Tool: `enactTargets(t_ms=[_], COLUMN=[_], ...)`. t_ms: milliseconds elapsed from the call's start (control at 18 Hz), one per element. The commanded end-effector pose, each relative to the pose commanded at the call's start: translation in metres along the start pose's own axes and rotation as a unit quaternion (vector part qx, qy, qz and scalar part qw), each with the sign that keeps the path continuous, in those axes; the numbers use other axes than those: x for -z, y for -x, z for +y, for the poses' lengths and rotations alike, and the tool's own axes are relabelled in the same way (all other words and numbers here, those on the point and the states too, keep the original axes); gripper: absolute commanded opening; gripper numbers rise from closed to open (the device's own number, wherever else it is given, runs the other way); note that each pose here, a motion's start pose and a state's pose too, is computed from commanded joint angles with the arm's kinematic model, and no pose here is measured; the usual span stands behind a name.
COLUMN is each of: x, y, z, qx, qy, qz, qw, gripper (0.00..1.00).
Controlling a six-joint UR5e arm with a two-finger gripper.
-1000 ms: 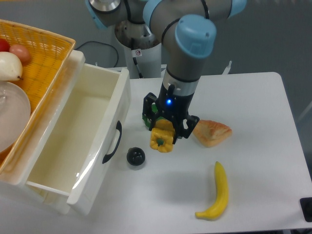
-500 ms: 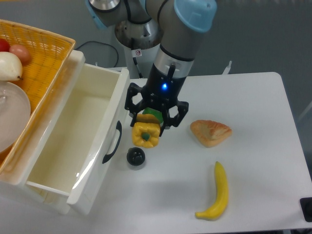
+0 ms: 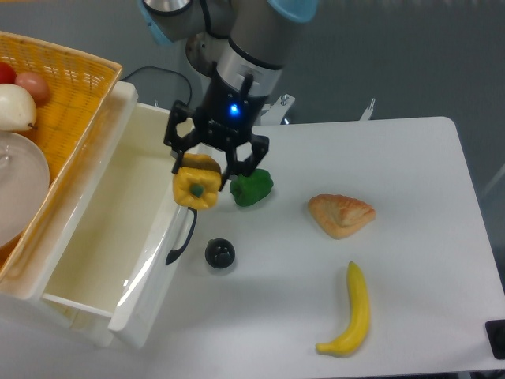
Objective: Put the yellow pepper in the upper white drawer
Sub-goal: 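Carry the held yellow pepper up and over the open white drawer, then open the gripper to drop the yellow pepper into the drawer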
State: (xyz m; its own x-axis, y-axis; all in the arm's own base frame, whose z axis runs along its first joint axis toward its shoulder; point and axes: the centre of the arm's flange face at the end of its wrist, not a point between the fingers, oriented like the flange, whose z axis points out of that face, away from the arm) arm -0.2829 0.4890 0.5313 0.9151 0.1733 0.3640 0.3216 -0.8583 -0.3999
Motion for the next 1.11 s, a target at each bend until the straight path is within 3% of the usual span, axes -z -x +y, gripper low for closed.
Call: enactTargets(t_ms=[611,1000,1111], x=[-0.036,-0.042,-0.043], y=[-0.016,-0.020,-0.019], z=[0.000,0.000,-0.001], qx=[-0.020,-0.026,-0.025], qy=[0.027,0.031,0.032], qz=[0.014,0.017,0.017], qw=[0.9993,0.9990,0.9990], gripper=[0.33,0.43,0.61])
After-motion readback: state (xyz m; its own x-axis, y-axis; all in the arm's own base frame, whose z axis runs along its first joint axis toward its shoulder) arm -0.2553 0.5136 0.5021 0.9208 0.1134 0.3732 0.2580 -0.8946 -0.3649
